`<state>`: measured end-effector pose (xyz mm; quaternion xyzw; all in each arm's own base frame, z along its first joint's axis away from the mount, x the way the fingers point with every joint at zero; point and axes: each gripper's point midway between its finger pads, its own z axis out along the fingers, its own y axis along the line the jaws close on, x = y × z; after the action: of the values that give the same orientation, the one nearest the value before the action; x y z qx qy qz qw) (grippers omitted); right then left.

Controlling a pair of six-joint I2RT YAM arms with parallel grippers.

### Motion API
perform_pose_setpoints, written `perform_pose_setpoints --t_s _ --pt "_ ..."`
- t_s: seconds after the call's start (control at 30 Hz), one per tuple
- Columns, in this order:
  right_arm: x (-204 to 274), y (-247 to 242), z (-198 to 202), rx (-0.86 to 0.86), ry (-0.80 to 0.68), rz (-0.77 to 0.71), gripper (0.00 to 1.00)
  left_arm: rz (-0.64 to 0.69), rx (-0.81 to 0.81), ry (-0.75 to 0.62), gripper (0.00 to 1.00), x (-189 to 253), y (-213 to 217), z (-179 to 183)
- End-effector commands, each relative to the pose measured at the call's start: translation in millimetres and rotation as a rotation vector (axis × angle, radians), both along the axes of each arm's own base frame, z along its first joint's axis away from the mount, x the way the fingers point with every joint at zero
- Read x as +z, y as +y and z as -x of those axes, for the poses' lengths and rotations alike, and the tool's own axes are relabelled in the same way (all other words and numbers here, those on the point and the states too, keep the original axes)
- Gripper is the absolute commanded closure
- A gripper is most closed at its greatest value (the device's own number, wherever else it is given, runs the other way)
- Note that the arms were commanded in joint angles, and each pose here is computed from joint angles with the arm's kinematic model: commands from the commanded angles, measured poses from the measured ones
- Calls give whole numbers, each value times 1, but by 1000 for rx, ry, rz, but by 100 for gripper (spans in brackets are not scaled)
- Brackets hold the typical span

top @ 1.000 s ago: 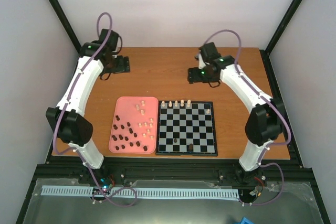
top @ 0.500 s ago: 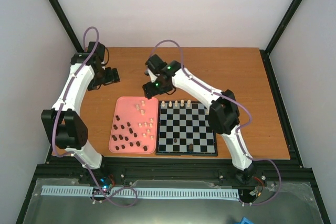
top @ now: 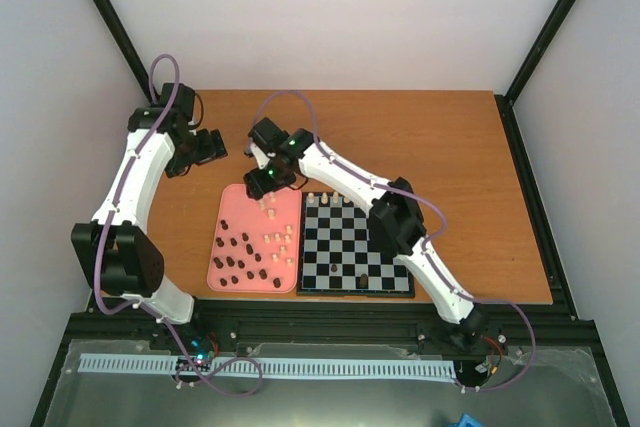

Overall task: Set up the chess pieces on the board
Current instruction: Pick up the chess piece from the storage box.

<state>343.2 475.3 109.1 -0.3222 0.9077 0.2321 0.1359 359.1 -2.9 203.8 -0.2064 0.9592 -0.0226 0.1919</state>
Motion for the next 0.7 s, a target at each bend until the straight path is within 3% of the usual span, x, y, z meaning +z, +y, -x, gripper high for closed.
perform_pose_setpoints --t_s 0.0,0.33,0.67 --pt "-3 21 14 43 4 -26 26 40 12 -61 0 14 -3 0" --pt "-28 29 13 43 19 -9 40 50 1 -60 0 13 -5 -1" --pt "-43 22 12 31 18 46 47 66 -7 -53 0 7 -9 -2"
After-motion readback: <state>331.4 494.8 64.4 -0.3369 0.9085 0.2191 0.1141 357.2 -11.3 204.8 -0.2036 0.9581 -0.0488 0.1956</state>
